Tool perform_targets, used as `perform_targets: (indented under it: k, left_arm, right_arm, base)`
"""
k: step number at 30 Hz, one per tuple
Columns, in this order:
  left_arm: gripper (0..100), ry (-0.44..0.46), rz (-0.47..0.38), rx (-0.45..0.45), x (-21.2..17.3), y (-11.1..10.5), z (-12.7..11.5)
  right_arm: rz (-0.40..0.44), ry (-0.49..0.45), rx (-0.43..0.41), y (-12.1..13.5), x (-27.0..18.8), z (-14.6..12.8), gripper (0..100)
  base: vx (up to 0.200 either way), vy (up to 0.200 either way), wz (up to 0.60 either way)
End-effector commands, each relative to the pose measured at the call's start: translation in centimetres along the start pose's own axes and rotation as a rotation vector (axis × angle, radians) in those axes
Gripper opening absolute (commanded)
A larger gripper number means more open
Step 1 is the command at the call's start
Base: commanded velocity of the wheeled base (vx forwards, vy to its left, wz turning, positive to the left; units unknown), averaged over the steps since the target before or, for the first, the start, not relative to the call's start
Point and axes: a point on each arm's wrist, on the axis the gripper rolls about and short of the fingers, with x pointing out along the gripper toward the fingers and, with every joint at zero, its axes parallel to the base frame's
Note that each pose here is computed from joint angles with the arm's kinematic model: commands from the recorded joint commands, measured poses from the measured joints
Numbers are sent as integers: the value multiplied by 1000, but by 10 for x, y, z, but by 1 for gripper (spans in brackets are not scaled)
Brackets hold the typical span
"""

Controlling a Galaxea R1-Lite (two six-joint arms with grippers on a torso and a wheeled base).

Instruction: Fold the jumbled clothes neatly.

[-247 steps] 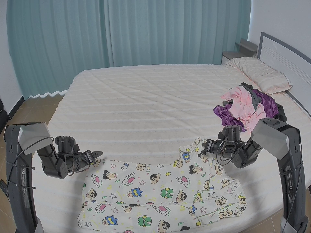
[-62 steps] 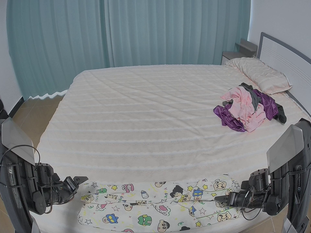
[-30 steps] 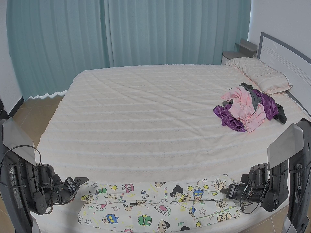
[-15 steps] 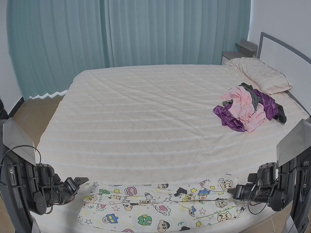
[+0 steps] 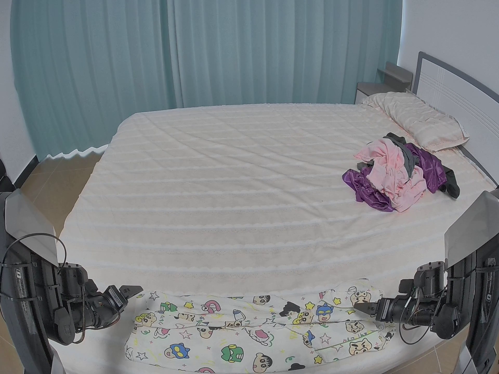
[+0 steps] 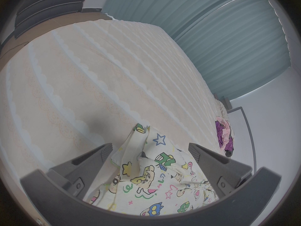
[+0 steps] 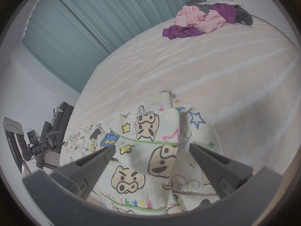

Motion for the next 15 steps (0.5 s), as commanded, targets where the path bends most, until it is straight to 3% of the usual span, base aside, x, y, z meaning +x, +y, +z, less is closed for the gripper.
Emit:
perform_targets:
  k: [1, 12, 13, 15]
  left_arm:
    - [100, 0, 1, -1, -2, 1, -2]
    - [100, 1, 0, 1, -2, 1, -2]
    - [100, 1, 0, 1, -2, 1, -2]
    - [100, 0, 1, -1, -2, 1, -2]
  right_arm:
    - [29, -80, -15, 8, -12, 12, 100]
    - [3, -78, -1, 3, 7, 12, 100]
    - [1, -75, -1, 3, 8, 12, 0]
    - [-11, -60, -1, 0, 16, 9, 0]
  base:
    - [0, 0, 0]
    - [0, 0, 0]
    - [0, 0, 0]
    - [0, 0, 0]
